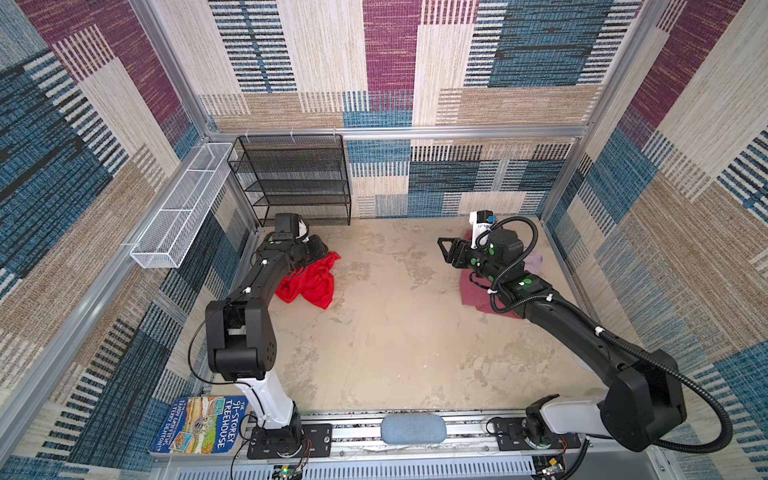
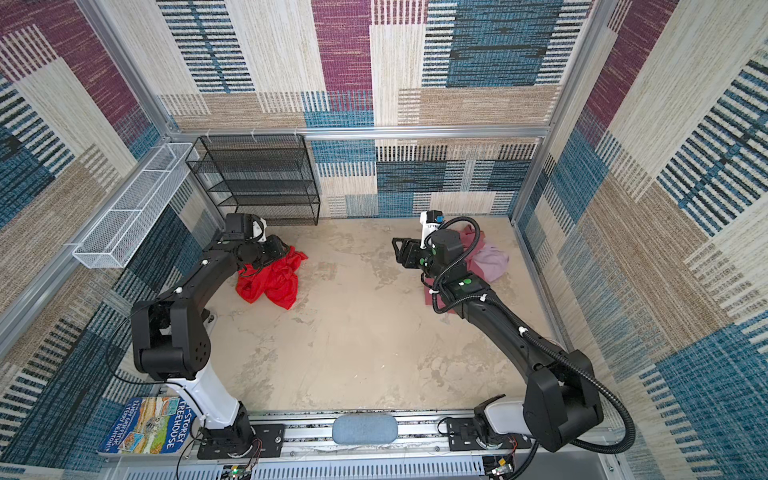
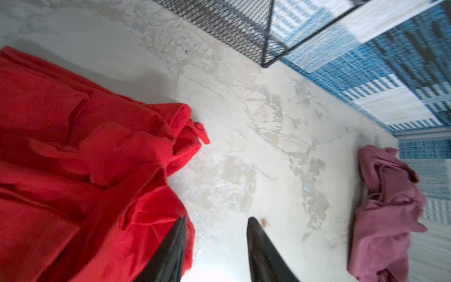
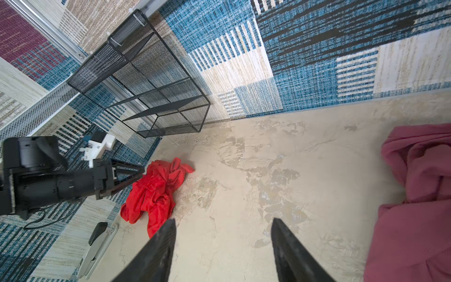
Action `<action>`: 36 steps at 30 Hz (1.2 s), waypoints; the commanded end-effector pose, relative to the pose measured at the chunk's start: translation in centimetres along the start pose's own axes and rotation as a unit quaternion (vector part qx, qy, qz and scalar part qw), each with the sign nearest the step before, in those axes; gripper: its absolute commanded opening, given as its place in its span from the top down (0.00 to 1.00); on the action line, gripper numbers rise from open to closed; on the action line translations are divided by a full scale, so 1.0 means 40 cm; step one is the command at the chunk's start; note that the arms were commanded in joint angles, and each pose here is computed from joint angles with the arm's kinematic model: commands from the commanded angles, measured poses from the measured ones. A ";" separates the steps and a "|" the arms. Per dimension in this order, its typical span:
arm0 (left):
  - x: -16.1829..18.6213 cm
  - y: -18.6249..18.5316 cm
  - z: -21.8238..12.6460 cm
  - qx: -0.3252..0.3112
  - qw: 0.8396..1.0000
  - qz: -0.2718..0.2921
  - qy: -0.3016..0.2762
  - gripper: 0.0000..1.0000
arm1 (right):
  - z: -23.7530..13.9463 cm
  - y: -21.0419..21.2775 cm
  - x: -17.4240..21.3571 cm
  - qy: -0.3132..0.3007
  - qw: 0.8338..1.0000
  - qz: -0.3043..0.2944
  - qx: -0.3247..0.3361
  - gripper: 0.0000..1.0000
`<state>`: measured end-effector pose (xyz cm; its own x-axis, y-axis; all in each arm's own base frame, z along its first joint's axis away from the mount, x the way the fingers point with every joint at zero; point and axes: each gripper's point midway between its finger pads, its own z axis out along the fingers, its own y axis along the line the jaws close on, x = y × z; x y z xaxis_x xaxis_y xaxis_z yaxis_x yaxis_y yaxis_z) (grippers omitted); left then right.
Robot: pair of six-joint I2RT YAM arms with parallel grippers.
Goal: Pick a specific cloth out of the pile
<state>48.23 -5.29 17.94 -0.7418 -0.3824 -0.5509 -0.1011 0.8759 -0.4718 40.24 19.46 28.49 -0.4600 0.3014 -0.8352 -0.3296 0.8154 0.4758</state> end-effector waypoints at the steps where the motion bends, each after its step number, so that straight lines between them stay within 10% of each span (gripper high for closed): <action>1: 0.006 -0.063 -0.055 0.035 0.999 0.022 -0.010 0.54 | -0.010 0.007 -0.030 -0.015 1.000 -0.019 0.005 0.35; 10: 0.056 -0.021 -0.170 -0.033 0.994 0.077 -0.074 0.43 | -0.048 -0.091 -0.067 -0.054 0.991 -0.095 0.083 0.29; 14: 0.083 0.039 -0.182 -0.083 0.989 0.088 -0.085 0.08 | -0.080 -0.209 -0.065 -0.075 0.979 -0.108 0.159 0.23; 26: 0.109 0.168 -0.175 -0.182 0.966 0.123 -0.137 0.07 | -0.234 -0.452 -0.031 -0.189 0.923 -0.145 0.302 0.14; 36: 0.132 0.237 -0.175 -0.221 0.940 0.166 -0.202 0.08 | -0.214 -0.523 0.065 -0.179 0.916 -0.168 0.316 0.11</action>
<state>37.60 2.16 13.38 -0.5767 -0.1267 -0.8071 -0.2282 0.9736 0.0103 38.62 -0.86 16.65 -0.1905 0.0492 -0.9804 0.1865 0.9824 0.0131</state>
